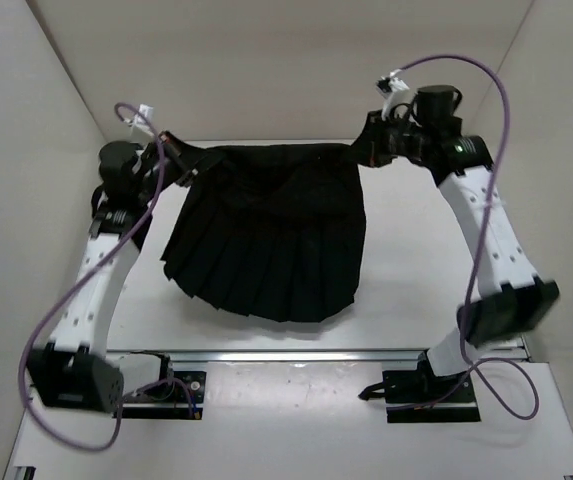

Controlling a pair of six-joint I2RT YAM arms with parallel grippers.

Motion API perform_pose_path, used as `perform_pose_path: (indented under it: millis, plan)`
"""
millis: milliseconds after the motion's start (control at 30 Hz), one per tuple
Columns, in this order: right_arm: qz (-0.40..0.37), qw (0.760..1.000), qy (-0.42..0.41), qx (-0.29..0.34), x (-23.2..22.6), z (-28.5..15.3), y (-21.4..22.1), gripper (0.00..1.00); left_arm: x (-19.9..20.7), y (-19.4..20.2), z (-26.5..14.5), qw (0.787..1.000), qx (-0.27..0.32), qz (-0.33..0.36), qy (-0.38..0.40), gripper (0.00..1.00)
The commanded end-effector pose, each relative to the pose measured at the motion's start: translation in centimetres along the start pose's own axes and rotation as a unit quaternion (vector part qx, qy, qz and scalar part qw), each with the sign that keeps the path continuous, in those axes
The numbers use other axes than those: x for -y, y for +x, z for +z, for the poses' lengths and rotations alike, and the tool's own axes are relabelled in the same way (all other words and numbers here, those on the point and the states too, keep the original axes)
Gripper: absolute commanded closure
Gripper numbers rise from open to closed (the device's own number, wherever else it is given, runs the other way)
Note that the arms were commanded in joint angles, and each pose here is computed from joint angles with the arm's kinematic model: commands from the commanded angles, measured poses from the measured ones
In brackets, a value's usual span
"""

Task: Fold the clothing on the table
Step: Flatten the skirt out

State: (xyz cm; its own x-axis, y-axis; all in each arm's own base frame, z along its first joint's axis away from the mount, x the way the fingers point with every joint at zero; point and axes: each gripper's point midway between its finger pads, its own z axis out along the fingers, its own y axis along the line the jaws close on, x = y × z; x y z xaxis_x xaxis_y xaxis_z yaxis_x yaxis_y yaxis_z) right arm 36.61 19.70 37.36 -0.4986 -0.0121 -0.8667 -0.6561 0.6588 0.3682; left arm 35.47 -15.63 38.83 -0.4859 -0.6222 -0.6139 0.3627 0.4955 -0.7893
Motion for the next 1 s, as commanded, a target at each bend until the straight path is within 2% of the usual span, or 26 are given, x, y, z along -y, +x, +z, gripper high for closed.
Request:
perform_pose_path:
  millis: [0,33,133,233,300,367,400,500,567,600,633,667,767,833,967]
  plan:
    - [-0.056,0.994,0.084,0.031,1.7,-2.5,-4.8,1.0,3.2,-3.3,1.9,0.997,-0.003,0.024,0.067,1.0]
    - [-0.071,0.991,0.092,0.063,1.6,-3.8,-7.0,1.0,4.7,-4.4,2.0,0.996,0.0,0.034,0.079,1.0]
    - [-0.091,0.986,0.094,0.102,1.3,-6.0,-9.3,1.0,6.0,-5.7,1.8,0.995,0.012,0.07,0.064,1.0]
    - [-0.077,0.992,0.077,0.066,2.2,-4.4,-6.8,1.0,3.9,-3.8,0.7,0.997,0.012,0.064,0.043,1.0]
    - [-0.053,0.996,0.071,0.012,3.0,-1.8,-3.5,1.0,0.9,-1.0,0.2,0.999,0.001,0.037,0.022,1.0]
    - [-0.022,0.996,0.057,-0.068,3.9,0.6,2.0,1.0,-4.4,4.2,-0.8,1.0,-0.019,-0.001,-0.022,1.0]
    - [-0.003,0.995,0.057,-0.087,4.5,1.3,3.5,1.0,-5.9,6.4,-1.1,0.999,-0.035,-0.015,-0.034,1.0]
    - [0.087,0.975,0.052,-0.198,5.3,3.9,14.9,1.0,-14.8,15.8,-3.6,0.987,-0.077,-0.084,-0.113,1.0]
    - [0.117,0.963,0.053,-0.237,5.5,4.1,19.8,0.97,-18.6,19.9,-5.4,0.976,-0.101,-0.124,-0.151,0.99]
    - [0.12,0.964,0.052,-0.231,5.4,4.3,20.2,0.79,-19.6,20.6,-6.1,0.972,-0.102,-0.135,-0.16,0.79]
    - [0.138,0.957,0.05,-0.251,5.2,3.9,22.6,0.66,-20.9,21.5,-7.1,0.969,-0.099,-0.149,-0.171,0.57]
    - [0.142,0.955,0.052,-0.254,5.0,4.0,23.7,0.59,-21.3,21.8,-7.7,0.968,-0.097,-0.151,-0.175,0.47]
    - [0.14,0.956,0.077,-0.245,5.5,3.5,24.8,0.51,-21.9,21.5,-8.5,0.968,-0.083,-0.118,-0.206,0.38]
    - [0.161,0.957,0.083,-0.226,5.9,3.1,25.4,0.49,-21.8,20.3,-8.7,0.969,-0.06,-0.094,-0.219,0.36]
    - [0.18,0.955,0.103,-0.213,6.9,3.2,26.6,0.49,-23.1,20.8,-9.7,0.963,-0.058,-0.09,-0.247,0.35]
